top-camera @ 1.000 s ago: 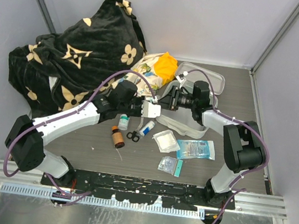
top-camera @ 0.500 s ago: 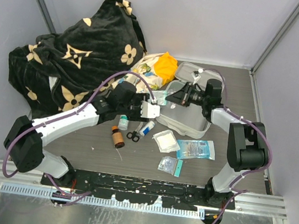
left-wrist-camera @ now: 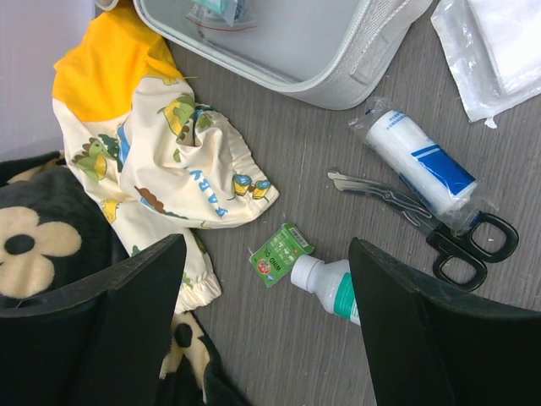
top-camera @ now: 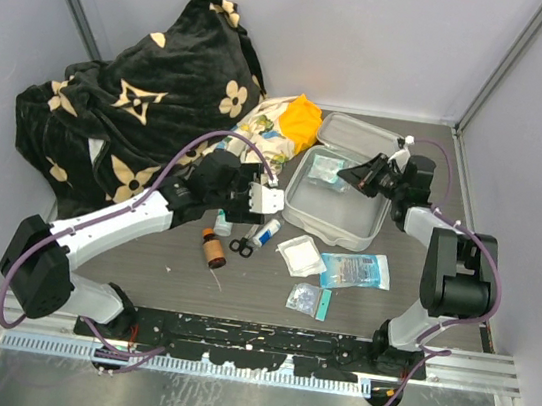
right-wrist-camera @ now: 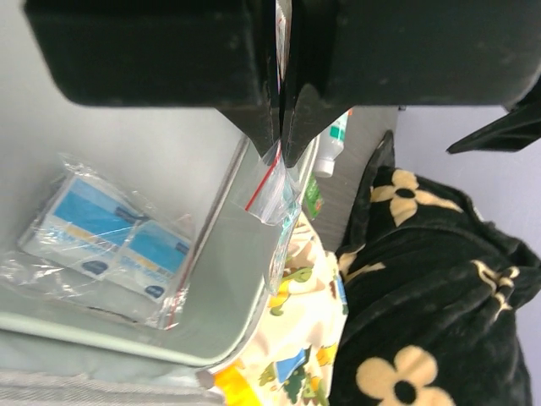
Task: Organize the medicine kit
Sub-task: Place the medical item at the medicine box.
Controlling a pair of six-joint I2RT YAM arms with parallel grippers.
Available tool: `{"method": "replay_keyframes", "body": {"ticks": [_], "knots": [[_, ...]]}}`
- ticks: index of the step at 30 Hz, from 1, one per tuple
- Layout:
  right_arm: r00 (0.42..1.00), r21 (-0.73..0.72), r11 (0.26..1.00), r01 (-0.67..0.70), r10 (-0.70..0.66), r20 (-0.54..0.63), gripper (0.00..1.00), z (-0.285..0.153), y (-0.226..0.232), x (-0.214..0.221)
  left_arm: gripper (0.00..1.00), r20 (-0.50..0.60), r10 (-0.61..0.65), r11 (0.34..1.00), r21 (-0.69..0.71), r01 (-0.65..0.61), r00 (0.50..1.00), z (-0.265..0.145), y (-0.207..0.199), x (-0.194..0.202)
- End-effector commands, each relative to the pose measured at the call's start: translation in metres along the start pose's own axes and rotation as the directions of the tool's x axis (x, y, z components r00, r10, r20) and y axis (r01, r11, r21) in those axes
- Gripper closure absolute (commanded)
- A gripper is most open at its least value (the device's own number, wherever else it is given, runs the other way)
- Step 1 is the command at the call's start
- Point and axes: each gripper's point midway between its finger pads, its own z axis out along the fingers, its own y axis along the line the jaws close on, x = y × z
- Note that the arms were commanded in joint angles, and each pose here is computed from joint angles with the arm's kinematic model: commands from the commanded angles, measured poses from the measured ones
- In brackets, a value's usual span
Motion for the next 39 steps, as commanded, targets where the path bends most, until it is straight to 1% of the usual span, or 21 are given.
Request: {"method": "replay_keyframes", "body": {"ticks": [1,5,11,19,24,27,39], "knots": [[0.99,0.071,0.995,0.065,-0.073,0.12,0.99,0.0,-0.001,-0.027,0.2,0.081,0.005,0.996,-0.087,0.002,0.997,-0.011,0.022,-0.021],[0.99,0.108,0.993,0.055,-0.068,0.122,0.99,0.008,-0.013,-0.028,0.18,0.086,0.002,0.996,-0.086,0.005,0.996,-0.011,0.022,-0.022],[0.993,0.126,0.99,0.056,-0.069,0.099,0.99,0.025,-0.022,-0.023,0.16,0.09,0.005,0.996,-0.09,0.003,0.996,-0.011,0.02,-0.021],[0.991,0.151,0.986,0.069,-0.085,0.101,0.99,0.045,-0.035,-0.028,0.14,0.094,0.007,0.996,-0.088,0.001,0.996,-0.011,0.017,-0.019],[0.991,0.205,0.976,0.068,-0.089,0.098,0.97,0.05,-0.05,-0.031,0.14,0.097,0.011,0.997,-0.081,-0.003,0.995,-0.011,0.015,-0.019],[0.991,0.242,0.967,0.081,-0.104,0.083,0.94,0.051,-0.059,-0.032,0.13,0.097,0.013,0.997,-0.082,-0.005,0.995,-0.011,0.015,-0.019],[0.984,0.345,0.926,0.157,-0.178,0.031,0.71,0.048,-0.077,-0.036,0.13,0.096,0.018,0.997,-0.073,-0.011,0.995,-0.011,0.012,-0.017]]}}
